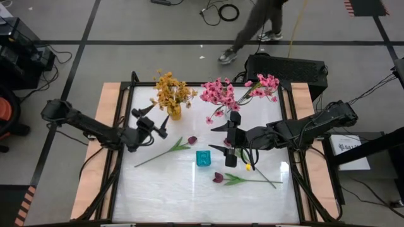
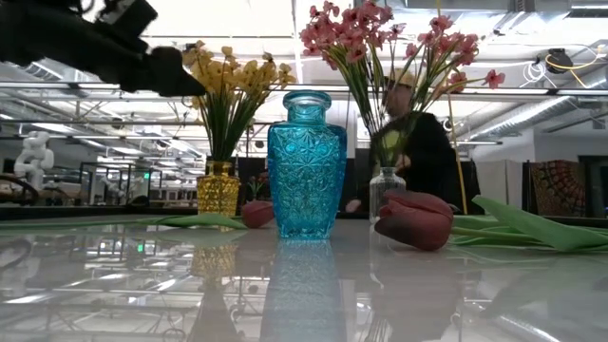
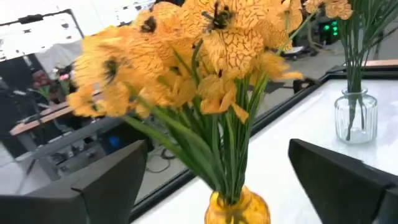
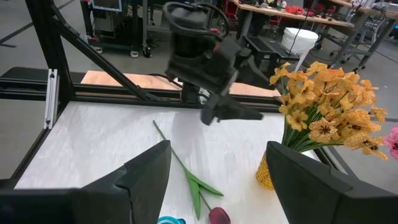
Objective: Sort flowers into vase by color
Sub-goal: Put the top left dark red flower into the blue vase
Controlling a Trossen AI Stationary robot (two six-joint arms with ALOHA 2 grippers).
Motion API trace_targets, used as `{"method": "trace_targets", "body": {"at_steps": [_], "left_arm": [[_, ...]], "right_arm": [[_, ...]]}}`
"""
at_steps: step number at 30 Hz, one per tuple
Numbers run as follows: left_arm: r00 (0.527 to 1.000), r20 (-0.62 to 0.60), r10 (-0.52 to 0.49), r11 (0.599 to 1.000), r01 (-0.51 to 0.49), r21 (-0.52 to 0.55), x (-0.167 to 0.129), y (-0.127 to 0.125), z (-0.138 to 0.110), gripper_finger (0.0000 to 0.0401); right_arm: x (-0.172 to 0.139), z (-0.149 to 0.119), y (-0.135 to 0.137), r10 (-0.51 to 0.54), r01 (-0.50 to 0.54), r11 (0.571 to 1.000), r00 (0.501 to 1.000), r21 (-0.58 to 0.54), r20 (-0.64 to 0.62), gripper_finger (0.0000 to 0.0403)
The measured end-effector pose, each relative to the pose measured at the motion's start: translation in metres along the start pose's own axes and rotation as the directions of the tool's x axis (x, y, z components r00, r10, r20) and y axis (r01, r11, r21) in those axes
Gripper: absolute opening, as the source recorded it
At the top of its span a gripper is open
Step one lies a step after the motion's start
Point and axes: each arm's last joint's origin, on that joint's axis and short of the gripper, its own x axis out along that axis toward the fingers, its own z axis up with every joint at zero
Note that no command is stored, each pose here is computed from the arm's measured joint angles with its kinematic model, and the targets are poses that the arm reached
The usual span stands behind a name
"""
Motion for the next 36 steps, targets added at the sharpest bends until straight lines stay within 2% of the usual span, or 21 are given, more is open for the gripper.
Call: {"method": "trace_targets", "body": {"at_steps": [3,7,11,14,18,20,22,26,29,32,36], "left_arm": [[0.999,0.011,-0.04,0.998,0.041,-0.044,-0.015,-0.002,0.002,0.0395],[0.989,0.034,-0.147,0.984,0.15,-0.1,-0.035,-0.007,0.003,0.0395],[0.961,0.066,-0.269,0.956,0.275,-0.099,-0.056,-0.012,0.004,0.0395],[0.928,0.09,-0.361,0.919,0.37,-0.135,-0.07,-0.014,0.005,0.0387],[0.857,0.123,-0.501,0.831,0.516,-0.207,-0.081,-0.019,0.012,0.0357],[0.846,0.113,-0.522,0.821,0.534,-0.204,-0.083,-0.021,0.018,0.0339],[0.837,0.079,-0.541,0.82,0.546,-0.17,-0.083,-0.023,0.022,0.0321],[0.795,-0.046,-0.605,0.791,0.593,-0.153,-0.08,-0.028,0.023,0.0288],[0.761,-0.181,-0.623,0.782,0.6,-0.167,-0.075,-0.03,0.009,0.0271],[0.704,-0.317,-0.636,0.77,0.604,-0.203,-0.07,-0.033,-0.007,0.0261],[0.642,-0.434,-0.632,0.768,0.595,-0.237,-0.066,-0.042,-0.022,0.0258]], "right_arm": [[0.0,0.0,0.0,0.0,0.0,1.0,1.0,0.0,0.0,0.0256],[0.0,0.0,0.0,0.0,0.0,1.0,1.0,0.0,0.0,0.0256],[0.0,0.0,0.0,0.0,0.0,1.0,1.0,-0.002,-0.001,0.0256],[0.0,-0.001,0.0,0.0,0.0,1.0,1.0,-0.005,-0.007,0.0256],[0.0,-0.002,0.0,0.0,0.0,1.0,1.0,-0.003,-0.018,0.0256],[0.0,-0.002,0.0,0.0,0.0,1.0,1.0,0.0,-0.021,0.0256],[0.0,-0.002,0.0,0.0,0.0,1.0,1.0,0.005,-0.021,0.0256],[0.0,-0.003,0.0,0.001,-0.001,1.0,1.0,0.011,-0.023,0.0256],[0.0,-0.003,0.0,0.008,-0.008,1.0,1.0,0.014,-0.024,0.0256],[0.0,-0.003,0.0,0.009,-0.008,1.0,1.0,0.026,-0.027,0.0256],[0.0,-0.003,0.0,0.009,-0.008,0.999,1.0,0.035,-0.027,0.0256]]}}
